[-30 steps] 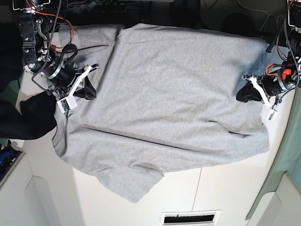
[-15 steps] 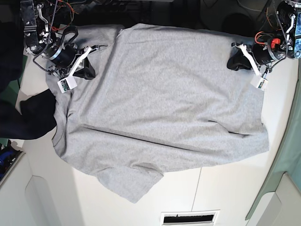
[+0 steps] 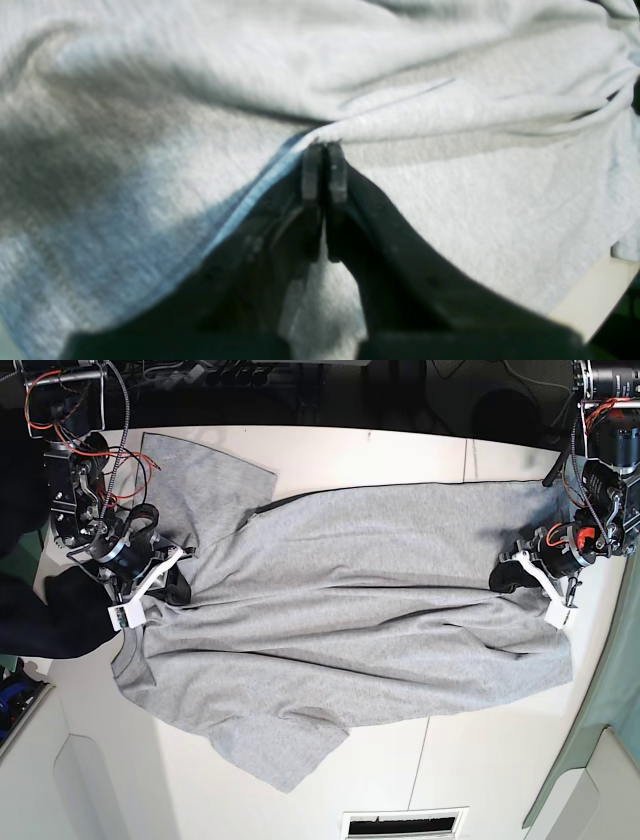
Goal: Layout the t-shirt on the table in an organized manner, then fold the t-shirt properly
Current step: 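Grasp the shirt edge with both grippers and pull it apart lengthwise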
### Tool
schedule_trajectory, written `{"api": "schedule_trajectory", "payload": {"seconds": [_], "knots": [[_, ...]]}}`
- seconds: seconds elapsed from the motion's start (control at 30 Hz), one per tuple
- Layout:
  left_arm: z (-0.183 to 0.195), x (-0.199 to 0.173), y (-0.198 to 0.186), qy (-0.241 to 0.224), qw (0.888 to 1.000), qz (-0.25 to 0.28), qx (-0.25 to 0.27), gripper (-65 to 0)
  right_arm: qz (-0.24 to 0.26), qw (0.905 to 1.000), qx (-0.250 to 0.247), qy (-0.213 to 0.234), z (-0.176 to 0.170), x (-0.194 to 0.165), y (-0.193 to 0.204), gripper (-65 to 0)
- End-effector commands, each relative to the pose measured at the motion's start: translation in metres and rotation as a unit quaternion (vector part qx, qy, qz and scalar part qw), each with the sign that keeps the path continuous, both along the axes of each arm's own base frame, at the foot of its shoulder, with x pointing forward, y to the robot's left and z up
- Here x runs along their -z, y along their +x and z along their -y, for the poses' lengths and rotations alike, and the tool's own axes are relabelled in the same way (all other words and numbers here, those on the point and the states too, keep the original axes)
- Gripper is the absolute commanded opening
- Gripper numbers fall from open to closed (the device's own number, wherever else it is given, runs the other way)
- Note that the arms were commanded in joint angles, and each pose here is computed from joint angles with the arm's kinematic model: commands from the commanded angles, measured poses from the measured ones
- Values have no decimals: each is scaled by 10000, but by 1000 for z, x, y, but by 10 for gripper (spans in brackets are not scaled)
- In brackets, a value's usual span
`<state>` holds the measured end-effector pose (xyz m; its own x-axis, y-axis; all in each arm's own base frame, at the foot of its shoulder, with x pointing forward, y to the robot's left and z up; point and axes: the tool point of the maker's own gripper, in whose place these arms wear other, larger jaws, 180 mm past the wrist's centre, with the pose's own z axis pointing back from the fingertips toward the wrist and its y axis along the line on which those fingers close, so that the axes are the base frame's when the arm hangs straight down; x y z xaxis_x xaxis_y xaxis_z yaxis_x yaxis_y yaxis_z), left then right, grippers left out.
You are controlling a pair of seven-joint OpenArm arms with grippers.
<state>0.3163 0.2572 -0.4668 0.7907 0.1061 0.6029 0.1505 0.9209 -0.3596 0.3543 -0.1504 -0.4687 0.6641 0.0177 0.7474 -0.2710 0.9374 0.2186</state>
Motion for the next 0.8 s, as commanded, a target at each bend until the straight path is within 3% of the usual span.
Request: {"api": "schedule_trajectory", "payload": {"seconds": [0.0, 0.17, 0.27, 0.37, 0.43, 0.5, 0.63, 0.77], "knots": [[-12, -3, 7, 279, 9996, -62, 16, -630, 53, 9999, 7, -116, 2, -7, 12, -650], [-7, -9, 17, 354, 9991, 4, 213, -630, 289, 9996, -28, 10, -12, -24, 31, -650], [-11, -21, 21, 122, 9998, 97, 82, -627, 491, 9988, -35, 33, -14, -37, 34, -650], [-19, -41, 19, -151, 9997, 206, -1, -546, 784, 9968, 64, 119, -10, -58, 32, -650], [-25, -51, 9, -167, 9996, 190, 99, -470, 869, 9960, 151, 167, -3, -70, 22, -650], [-27, -60, -4, -120, 9994, 147, 278, -434, 863, 9956, 279, 235, 5, -80, 7, -650], [-29, -72, -26, 10, 9985, 170, 517, -434, 825, 9936, 657, 406, 29, -93, -24, -650], [-48, -76, -43, 24, 9995, 296, 142, -434, 642, 9893, 1207, 514, 65, -92, -59, -650]]}}
